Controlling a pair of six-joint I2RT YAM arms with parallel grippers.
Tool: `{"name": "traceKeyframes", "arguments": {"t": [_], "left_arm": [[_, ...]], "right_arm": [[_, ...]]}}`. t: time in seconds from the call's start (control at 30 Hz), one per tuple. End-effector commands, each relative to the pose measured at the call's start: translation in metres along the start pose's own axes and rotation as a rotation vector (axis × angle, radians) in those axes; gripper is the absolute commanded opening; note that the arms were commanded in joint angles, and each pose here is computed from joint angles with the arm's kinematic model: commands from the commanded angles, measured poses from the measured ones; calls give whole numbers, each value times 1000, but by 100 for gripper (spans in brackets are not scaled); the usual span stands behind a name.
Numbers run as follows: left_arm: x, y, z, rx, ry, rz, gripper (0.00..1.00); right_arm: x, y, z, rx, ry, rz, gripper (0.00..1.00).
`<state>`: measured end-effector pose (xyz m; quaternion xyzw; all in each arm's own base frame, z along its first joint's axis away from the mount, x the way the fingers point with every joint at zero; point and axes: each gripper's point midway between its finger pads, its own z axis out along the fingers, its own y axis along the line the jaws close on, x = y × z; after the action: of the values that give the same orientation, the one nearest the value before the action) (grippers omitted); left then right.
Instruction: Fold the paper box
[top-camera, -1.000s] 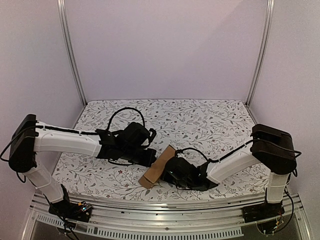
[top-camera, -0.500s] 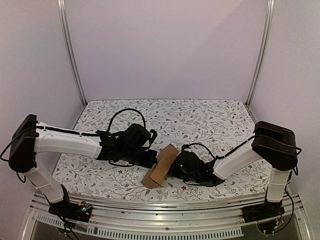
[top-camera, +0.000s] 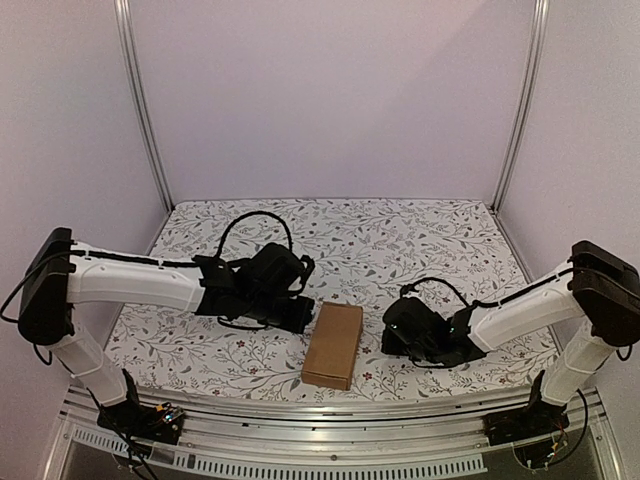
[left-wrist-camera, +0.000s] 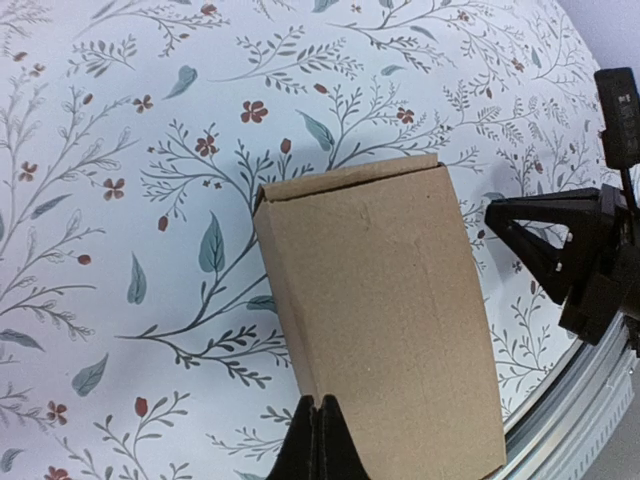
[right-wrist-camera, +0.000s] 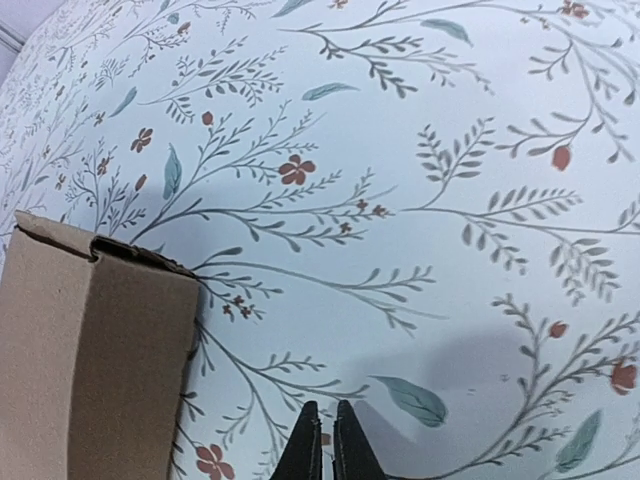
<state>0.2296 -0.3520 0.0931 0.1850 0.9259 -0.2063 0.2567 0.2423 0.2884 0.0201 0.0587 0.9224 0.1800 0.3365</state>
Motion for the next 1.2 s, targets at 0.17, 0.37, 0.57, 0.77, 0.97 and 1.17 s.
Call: {"name": "traceKeyframes", "arguments": {"t": [0.17,0.37,0.57,0.77,0.97,1.17], "left_arm": [[-37,18,-41,-115,-102,44,29],[-61,26,-75,-161,-161,57,59],[-82,37,-110,-214,-204,58,99],[-109,56,-163,-340,-300,124,99],[-111,70,-208,-383,-394,183,100],[-93,95,-228,-446,-454,179,100]], "right_arm": [[-61,-23,-58,206,-114,-302,34],[-110,-16,-101,274,-232,-403,90],[-154,-14,-147,340,-345,-430,99],[-195,-21,-189,468,-485,-446,99],[-208,-27,-212,572,-446,-556,99],[-198,-35,-213,554,-390,-604,99]]}}
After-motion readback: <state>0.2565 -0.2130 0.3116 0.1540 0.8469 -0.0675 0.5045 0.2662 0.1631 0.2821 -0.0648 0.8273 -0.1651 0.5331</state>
